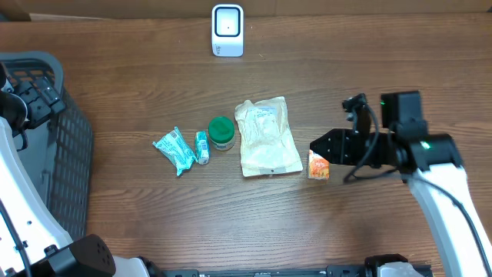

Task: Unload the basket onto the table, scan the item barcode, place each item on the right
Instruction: 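Lower the right gripper over the Kleenex pack and close on it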

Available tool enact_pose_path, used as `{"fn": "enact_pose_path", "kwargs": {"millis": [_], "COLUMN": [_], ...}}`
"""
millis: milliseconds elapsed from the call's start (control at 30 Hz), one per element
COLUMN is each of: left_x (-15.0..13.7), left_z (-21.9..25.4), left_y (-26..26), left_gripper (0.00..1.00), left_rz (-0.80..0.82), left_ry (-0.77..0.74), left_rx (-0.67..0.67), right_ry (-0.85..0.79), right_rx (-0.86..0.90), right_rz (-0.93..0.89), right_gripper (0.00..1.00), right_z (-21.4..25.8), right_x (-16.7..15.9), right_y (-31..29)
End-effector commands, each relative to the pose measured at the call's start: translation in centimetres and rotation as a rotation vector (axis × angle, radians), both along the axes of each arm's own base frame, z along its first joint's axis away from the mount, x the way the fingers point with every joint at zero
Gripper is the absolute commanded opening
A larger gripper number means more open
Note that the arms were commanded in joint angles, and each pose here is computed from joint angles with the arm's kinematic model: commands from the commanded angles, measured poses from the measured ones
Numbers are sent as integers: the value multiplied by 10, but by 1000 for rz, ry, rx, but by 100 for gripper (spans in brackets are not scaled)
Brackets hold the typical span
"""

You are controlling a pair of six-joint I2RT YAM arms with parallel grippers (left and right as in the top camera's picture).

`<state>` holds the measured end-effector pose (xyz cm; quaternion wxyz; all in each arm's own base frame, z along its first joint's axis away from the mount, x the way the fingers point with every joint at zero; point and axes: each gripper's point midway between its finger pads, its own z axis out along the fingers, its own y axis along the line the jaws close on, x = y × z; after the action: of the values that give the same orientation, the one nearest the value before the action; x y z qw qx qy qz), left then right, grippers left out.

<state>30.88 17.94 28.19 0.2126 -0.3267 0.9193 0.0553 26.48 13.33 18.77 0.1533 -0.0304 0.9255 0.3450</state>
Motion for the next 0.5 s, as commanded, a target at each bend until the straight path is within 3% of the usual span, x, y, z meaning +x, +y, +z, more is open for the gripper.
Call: {"fn": "enact_pose_path", "kwargs": {"millis": [0,200,467], "left_x": [2,2,2], "left_z": [0,0,0], "left_y": [0,0,0], "left_gripper": [100,99,99], "left_rz": [15,15,15], "left_ry": [-6,-6,-6], "left_rx": [-8,-8,-8], "right_ry": [65,249,368], "right_rx": [-5,-172,-189], "right_rz": [44,-84,-88], "right_gripper": [17,12,6], "right_z": [-17,-70,-112], "right_x": [4,12,5], "right_y": [12,-6,-6]}}
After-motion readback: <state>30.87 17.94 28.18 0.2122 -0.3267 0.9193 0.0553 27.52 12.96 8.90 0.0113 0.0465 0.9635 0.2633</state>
